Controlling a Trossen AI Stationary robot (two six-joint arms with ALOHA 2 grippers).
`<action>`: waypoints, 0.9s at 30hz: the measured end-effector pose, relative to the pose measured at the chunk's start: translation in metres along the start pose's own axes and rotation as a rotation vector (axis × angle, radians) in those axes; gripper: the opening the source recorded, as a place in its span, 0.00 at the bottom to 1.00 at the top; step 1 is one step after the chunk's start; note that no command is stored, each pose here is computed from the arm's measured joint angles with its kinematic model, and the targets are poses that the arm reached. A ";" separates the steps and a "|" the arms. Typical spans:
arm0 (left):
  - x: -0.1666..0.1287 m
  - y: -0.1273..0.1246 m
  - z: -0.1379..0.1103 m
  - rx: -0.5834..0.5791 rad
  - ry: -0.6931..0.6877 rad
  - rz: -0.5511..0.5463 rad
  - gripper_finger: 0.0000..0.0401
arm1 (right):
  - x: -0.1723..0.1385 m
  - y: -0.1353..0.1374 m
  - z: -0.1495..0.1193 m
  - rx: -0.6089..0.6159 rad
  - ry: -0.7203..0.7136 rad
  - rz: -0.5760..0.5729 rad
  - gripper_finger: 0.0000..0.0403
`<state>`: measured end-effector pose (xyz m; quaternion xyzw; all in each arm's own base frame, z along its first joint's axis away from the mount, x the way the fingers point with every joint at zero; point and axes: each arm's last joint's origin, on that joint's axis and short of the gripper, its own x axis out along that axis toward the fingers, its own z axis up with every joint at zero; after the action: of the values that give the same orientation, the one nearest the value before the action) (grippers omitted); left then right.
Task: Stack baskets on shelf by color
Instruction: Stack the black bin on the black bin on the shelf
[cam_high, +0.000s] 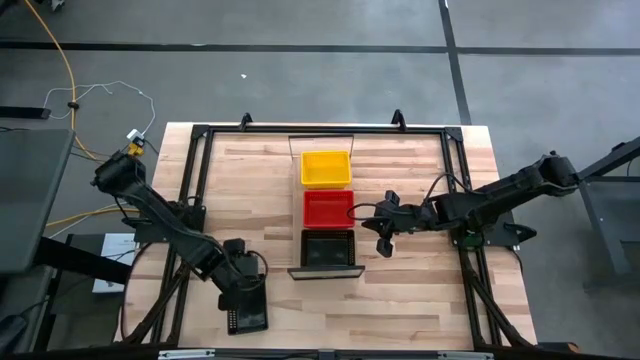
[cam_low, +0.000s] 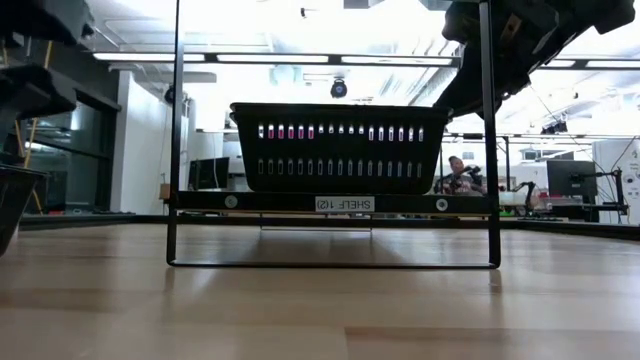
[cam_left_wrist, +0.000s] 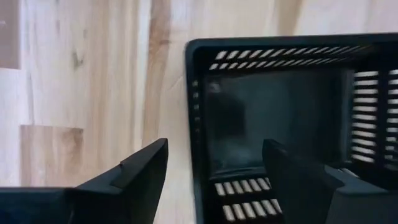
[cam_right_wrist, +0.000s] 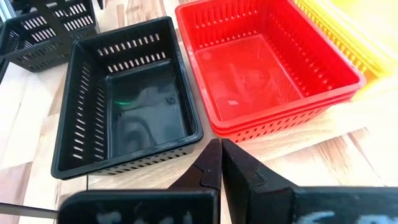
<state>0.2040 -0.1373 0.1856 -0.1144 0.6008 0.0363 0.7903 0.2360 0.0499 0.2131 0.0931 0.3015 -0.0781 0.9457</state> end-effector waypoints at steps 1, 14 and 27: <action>0.002 0.000 0.000 0.006 0.005 0.011 0.62 | 0.000 0.000 0.000 -0.001 0.002 -0.001 0.00; 0.019 0.004 0.002 0.012 0.073 0.073 0.29 | 0.000 -0.001 -0.001 -0.017 0.008 -0.014 0.00; -0.097 0.051 0.007 -0.081 -0.096 0.341 0.01 | 0.000 -0.001 -0.001 -0.020 0.007 -0.024 0.00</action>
<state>0.1742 -0.0779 0.2739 -0.0407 0.5711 0.1991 0.7953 0.2352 0.0492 0.2120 0.0802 0.3064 -0.0861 0.9446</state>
